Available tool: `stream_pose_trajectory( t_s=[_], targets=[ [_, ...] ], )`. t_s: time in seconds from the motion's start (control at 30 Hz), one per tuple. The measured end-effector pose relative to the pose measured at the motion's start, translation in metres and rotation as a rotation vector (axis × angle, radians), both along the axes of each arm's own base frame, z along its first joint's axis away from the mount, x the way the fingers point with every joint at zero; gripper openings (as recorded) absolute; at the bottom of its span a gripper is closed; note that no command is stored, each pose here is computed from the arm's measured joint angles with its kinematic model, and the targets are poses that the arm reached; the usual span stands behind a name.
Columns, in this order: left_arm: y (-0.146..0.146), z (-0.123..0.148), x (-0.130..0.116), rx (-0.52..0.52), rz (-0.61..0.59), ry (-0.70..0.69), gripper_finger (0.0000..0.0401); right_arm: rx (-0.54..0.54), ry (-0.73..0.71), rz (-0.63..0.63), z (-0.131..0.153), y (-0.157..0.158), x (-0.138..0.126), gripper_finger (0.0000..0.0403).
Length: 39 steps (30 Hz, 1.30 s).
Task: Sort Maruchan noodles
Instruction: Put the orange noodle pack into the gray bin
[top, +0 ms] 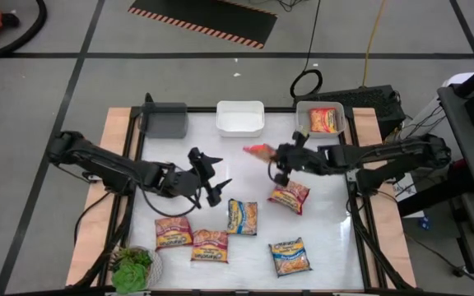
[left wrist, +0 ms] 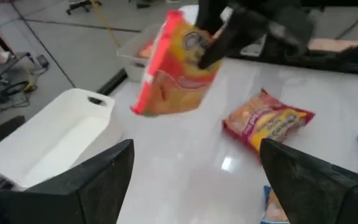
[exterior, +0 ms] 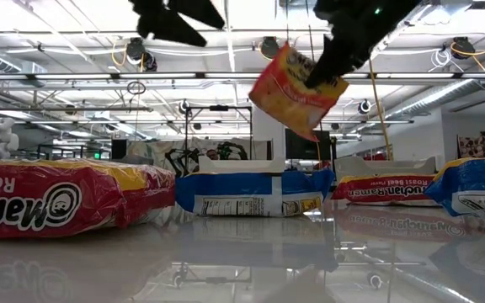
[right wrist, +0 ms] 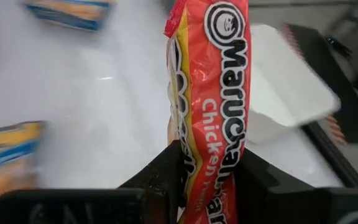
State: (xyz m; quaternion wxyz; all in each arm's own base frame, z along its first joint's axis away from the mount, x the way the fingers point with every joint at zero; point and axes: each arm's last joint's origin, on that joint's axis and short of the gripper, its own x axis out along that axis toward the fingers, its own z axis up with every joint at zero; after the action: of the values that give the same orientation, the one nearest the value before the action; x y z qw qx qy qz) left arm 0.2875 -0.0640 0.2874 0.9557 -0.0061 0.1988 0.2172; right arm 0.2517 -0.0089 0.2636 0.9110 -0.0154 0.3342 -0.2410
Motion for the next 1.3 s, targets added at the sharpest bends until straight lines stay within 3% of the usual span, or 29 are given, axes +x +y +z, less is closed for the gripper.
stream_pose_trajectory(
  t_s=[0.3,0.7,0.93,1.13,1.3],
  targets=[
    [-0.002,0.000,-0.009,-0.008,0.005,0.046,0.0351,-0.049,-0.124,-0.252,0.017,-0.049,-0.010,0.0091],
    [-0.003,-0.004,-0.012,-0.024,0.014,0.075,0.0351,-0.027,-0.113,-0.545,0.024,-0.101,-0.051,0.0091],
    [-0.003,-0.003,-0.012,-0.036,0.020,0.066,0.0351,0.051,-0.024,-0.749,0.011,-0.125,-0.074,0.0091],
    [-0.004,-0.003,-0.011,-0.040,0.019,0.056,0.0351,0.102,-0.054,-0.873,0.007,-0.143,-0.085,0.0091],
    [-0.004,0.000,-0.009,-0.020,0.001,0.032,0.0351,0.250,-0.108,-0.937,-0.003,-0.158,-0.087,0.0091]
  ],
)
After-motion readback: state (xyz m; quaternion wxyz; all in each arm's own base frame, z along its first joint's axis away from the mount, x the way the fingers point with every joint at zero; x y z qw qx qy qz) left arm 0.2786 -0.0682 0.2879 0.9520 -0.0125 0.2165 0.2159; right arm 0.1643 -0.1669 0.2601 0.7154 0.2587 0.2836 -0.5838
